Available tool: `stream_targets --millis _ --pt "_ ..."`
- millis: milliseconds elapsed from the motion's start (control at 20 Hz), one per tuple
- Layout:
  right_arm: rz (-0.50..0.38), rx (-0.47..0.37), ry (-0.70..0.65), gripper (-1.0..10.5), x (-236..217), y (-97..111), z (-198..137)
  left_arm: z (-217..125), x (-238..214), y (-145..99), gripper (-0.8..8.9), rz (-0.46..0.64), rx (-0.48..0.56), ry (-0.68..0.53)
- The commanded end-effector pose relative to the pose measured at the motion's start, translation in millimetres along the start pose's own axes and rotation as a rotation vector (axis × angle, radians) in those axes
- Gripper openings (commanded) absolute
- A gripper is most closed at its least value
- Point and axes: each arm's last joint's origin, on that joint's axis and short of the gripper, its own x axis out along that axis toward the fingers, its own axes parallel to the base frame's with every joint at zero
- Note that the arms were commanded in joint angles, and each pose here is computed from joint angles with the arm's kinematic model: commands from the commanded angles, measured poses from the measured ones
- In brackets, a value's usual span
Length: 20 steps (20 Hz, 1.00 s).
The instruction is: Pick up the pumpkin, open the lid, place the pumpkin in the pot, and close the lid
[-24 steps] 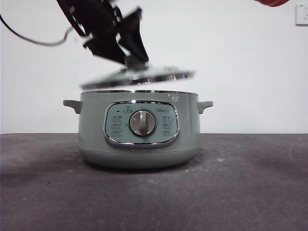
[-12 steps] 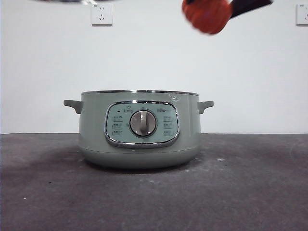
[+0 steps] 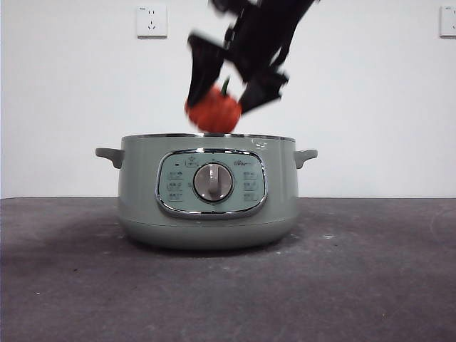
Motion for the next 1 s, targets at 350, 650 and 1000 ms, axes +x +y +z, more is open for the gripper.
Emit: stream_targets --millis 350,650,1000 --pt "-0.013 -0.125 0.153 -0.1 61 16 -33 2 -8 -2 -0.12 -0.008 0.011 -0.028" --pt "-0.025 -0.122 0.253 4.6 62 19 -43 1 -8 -2 -0.12 -0.01 0.01 -0.02" --pt "-0.052 -0.095 0.12 6.6 20 19 -14 1 -7 -1 -0.12 -0.01 0.01 -0.02"
